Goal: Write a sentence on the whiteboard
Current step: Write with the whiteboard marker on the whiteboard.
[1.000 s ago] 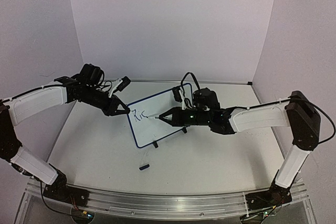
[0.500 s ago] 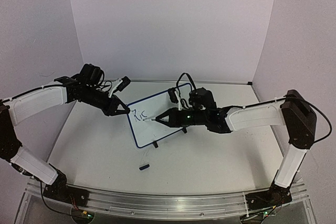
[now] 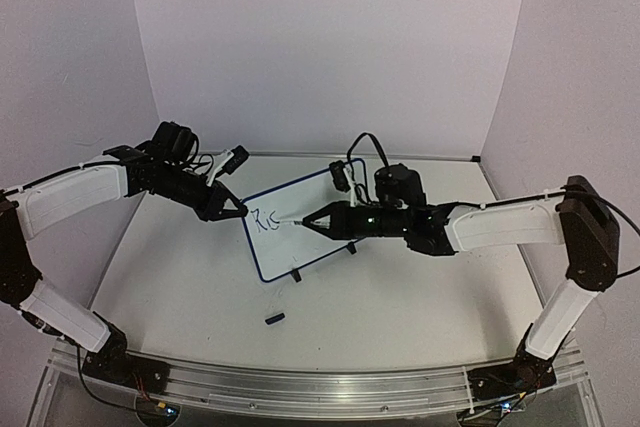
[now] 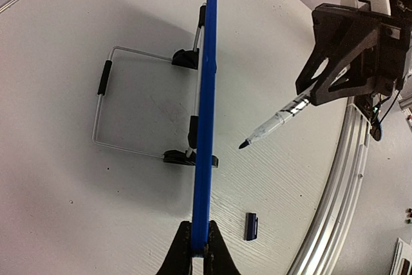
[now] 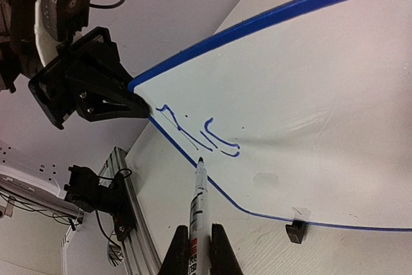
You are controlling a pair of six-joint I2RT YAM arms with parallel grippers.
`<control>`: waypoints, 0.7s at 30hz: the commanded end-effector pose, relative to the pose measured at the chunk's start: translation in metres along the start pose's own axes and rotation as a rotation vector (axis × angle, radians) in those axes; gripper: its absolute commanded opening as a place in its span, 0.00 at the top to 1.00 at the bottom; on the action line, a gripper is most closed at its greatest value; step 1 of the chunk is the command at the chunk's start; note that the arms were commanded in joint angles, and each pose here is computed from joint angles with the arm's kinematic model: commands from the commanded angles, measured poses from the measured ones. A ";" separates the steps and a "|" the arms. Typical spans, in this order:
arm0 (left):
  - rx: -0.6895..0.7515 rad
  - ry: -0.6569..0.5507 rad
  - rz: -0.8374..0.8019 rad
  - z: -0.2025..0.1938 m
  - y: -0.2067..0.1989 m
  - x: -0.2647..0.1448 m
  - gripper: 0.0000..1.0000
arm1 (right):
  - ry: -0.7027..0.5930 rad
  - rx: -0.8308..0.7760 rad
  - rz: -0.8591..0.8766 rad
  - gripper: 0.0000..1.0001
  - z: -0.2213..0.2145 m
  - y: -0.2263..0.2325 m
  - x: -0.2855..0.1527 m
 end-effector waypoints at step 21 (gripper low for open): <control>0.012 0.003 -0.017 0.001 -0.007 -0.002 1.00 | -0.093 -0.004 -0.031 1.00 0.025 -0.010 0.001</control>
Point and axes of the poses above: each gripper's point midway between its finger pads, its own x axis out along the fingers, its own y axis along the line the jaws close on, z = x × y, the point moved 7 cm from there along -x, back along the fingers, and after that the axes turned 1 degree about x, right-handed, at the moved point
